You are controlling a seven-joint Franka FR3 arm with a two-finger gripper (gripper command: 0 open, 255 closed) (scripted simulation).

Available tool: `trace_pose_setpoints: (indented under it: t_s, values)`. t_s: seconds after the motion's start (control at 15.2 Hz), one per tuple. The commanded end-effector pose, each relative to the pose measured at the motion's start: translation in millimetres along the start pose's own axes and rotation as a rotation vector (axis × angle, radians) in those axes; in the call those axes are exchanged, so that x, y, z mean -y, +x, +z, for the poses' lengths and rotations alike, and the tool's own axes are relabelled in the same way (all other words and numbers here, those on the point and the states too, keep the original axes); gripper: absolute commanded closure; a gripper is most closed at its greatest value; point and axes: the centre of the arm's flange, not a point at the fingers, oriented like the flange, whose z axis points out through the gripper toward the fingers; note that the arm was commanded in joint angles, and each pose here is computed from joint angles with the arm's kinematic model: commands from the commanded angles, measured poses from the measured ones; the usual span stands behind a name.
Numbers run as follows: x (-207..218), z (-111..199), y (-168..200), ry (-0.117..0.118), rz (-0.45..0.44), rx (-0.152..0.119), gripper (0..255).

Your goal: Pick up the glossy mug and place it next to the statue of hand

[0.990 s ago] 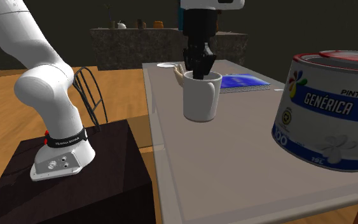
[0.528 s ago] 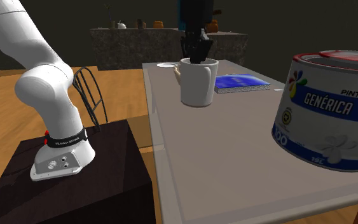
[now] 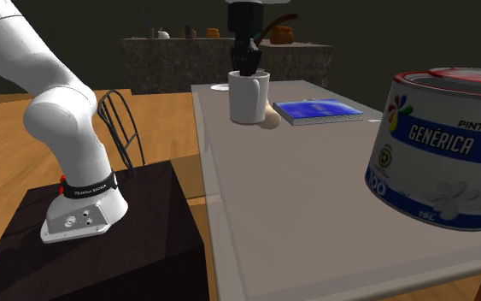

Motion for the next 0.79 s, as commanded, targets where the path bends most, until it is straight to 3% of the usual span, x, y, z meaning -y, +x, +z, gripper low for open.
trace_pose_setpoints:
  t_s: [0.0,0.73]
  values:
    - [25,-3,-2,-0.001,0.002,0.0,255]
    - [170,-10,7,-0.001,0.002,0.0,255]
